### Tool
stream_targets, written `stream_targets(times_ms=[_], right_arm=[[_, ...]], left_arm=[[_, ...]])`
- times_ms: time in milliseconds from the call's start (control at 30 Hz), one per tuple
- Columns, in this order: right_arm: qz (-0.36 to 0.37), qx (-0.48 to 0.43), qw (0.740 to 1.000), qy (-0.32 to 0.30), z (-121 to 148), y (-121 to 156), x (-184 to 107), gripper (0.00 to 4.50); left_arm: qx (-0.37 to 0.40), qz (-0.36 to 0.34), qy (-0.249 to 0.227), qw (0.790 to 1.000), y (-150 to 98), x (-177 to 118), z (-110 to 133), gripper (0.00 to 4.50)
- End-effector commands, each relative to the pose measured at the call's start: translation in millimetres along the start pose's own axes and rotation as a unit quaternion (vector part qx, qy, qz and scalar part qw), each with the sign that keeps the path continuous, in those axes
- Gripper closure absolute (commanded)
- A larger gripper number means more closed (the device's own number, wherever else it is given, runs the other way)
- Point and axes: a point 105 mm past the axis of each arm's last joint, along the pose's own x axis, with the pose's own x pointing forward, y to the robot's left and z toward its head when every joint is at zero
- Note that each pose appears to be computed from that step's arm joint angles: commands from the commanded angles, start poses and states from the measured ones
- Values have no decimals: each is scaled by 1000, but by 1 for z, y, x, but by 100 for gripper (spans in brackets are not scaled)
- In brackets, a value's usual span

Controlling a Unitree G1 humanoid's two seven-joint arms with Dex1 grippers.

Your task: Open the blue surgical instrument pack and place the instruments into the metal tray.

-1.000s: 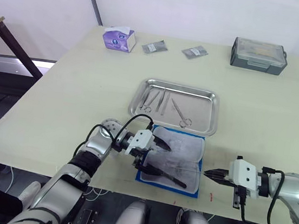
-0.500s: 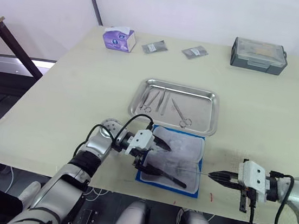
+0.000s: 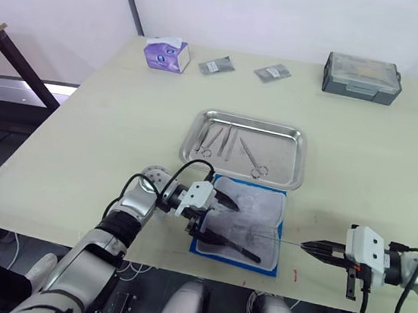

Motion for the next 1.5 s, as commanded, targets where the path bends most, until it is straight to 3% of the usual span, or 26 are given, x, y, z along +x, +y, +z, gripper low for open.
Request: stream_targets(times_ms=[33, 267, 767, 1200, 1500], right_arm=[[-8, -16, 1000, -8, 8, -5, -8, 445], [-76, 36, 995, -61, 26, -27, -5, 445], [-179, 99, 973, -104, 59, -71, 25, 445], [-265, 106, 956, -76, 68, -114, 64, 445], [-331, 125, 935, -23, 62, -146, 99, 445]], left_arm=[[-69, -74, 44, 994, -34, 18, -34, 0], [-69, -73, 44, 994, -33, 19, -34, 0], [-68, -70, 44, 994, -32, 19, -34, 0], [-69, -64, 44, 995, -31, 18, -34, 0], [-68, -63, 44, 995, -31, 18, -34, 0]])
